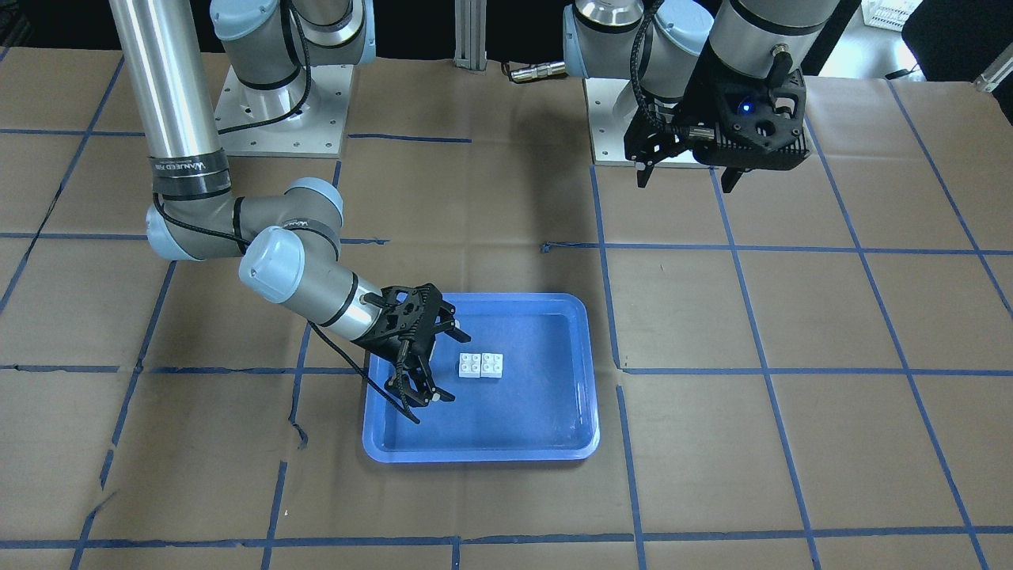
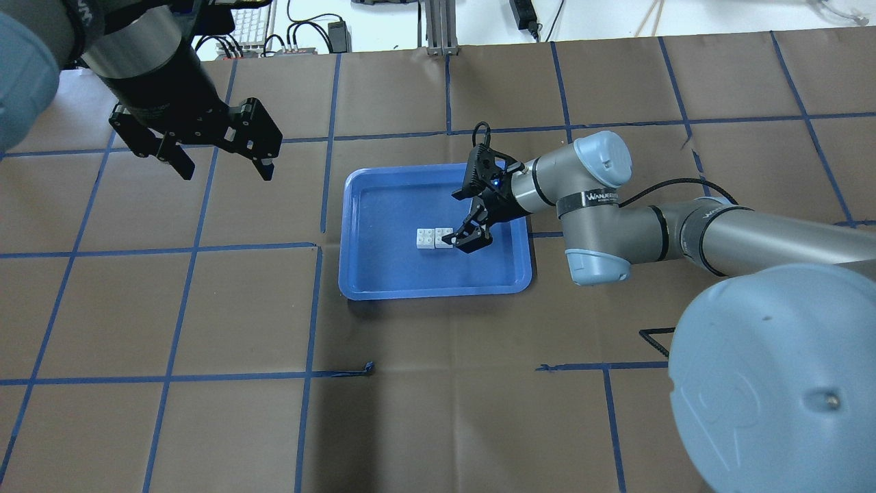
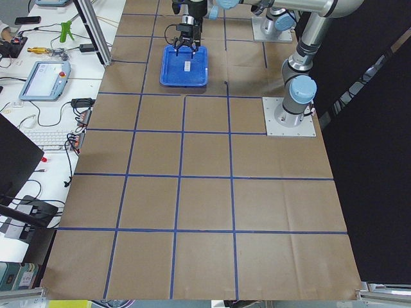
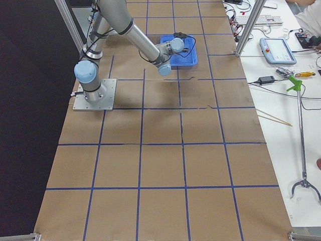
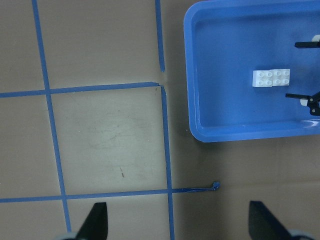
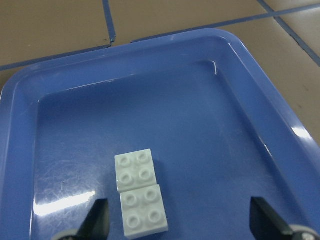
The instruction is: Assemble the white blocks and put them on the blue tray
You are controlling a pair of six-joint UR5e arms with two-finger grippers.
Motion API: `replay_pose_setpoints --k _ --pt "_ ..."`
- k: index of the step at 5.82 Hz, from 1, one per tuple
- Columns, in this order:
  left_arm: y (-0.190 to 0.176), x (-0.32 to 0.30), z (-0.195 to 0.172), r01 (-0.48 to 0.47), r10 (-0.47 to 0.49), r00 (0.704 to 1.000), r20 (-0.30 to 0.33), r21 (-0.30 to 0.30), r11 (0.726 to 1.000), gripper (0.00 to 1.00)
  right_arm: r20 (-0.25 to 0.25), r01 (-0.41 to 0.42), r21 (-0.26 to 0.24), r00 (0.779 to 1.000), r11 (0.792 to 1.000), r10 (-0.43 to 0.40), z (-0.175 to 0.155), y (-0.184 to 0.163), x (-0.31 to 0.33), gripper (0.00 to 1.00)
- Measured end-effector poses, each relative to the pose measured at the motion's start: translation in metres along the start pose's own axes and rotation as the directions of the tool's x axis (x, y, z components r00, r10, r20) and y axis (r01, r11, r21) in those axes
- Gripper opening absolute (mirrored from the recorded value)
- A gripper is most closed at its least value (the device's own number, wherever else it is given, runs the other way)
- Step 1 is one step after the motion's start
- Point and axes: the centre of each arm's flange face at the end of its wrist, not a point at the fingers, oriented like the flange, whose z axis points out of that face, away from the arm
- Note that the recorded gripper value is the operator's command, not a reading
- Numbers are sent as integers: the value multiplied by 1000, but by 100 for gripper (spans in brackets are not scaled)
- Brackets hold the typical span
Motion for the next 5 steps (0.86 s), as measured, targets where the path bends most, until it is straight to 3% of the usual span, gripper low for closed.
replay_pose_setpoints --k 1,2,3,4,5 --pt "0 0 0 0 0 1000 0 0 1000 99 7 -51 -70 999 996 52 -22 -16 8 100" --pt "0 0 0 0 0 1000 1 0 1000 99 15 -107 -168 994 980 111 -48 -30 14 100" --pt "0 0 0 0 0 1000 1 0 1000 99 -3 -176 -281 983 943 183 -78 -42 18 100" --pt "0 0 0 0 0 1000 0 0 1000 99 -53 -260 -371 964 891 260 -108 -51 23 100" --pt "0 0 0 0 0 1000 1 0 1000 99 -132 -359 -434 932 826 336 -139 -57 30 100"
